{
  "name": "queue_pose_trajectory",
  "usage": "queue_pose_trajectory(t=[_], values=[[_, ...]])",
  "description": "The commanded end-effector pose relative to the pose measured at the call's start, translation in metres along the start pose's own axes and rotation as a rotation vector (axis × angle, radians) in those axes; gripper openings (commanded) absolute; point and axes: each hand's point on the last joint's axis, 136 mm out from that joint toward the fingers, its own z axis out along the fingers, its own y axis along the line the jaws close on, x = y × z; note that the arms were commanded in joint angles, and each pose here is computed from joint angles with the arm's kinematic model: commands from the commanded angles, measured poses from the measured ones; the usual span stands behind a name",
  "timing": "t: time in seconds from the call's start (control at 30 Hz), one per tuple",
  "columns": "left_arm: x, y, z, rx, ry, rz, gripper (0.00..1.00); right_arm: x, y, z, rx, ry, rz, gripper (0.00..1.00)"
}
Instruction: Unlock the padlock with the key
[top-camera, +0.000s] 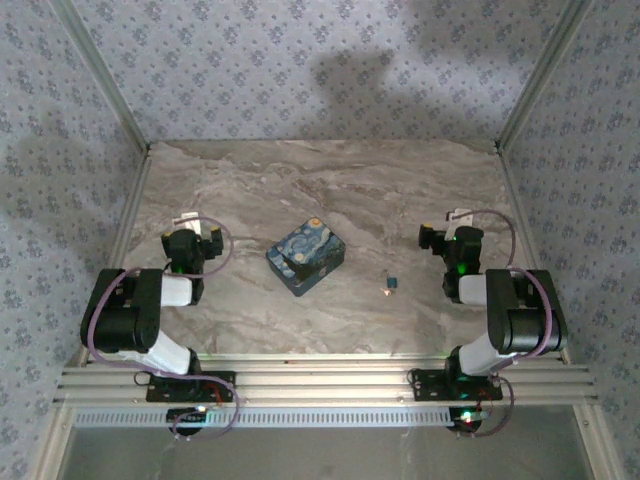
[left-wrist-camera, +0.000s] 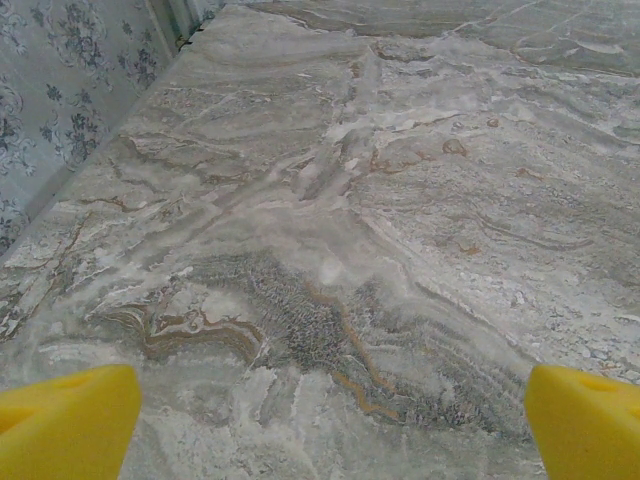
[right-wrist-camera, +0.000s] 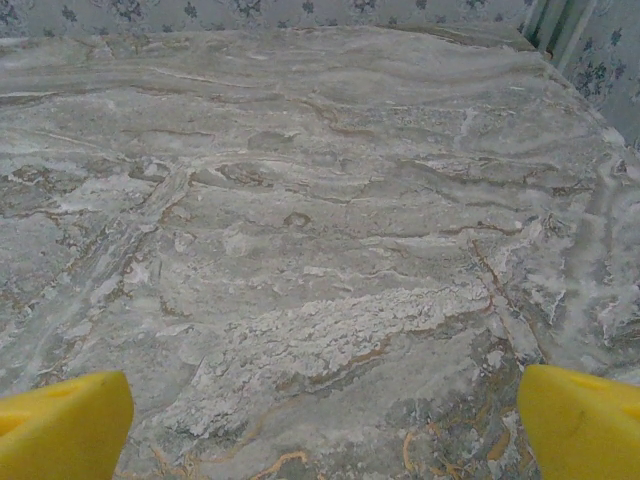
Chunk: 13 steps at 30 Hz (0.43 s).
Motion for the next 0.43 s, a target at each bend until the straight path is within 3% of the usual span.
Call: queue_pose_trajectory(t=[0.0, 0.4], values=[[-0.0158, -0.0023, 0.0018, 0.018, -0.043, -0.03, 0.98, -0.0012, -0.001, 0.0014, 0.01, 0.003, -0.021, 1.0], [-0.0155, -0.0024, 0.0018, 0.018, -0.042, -0.029, 0.98, -0.001, 0.0012, 0.002, -0.005, 0.006, -0.021, 1.0]])
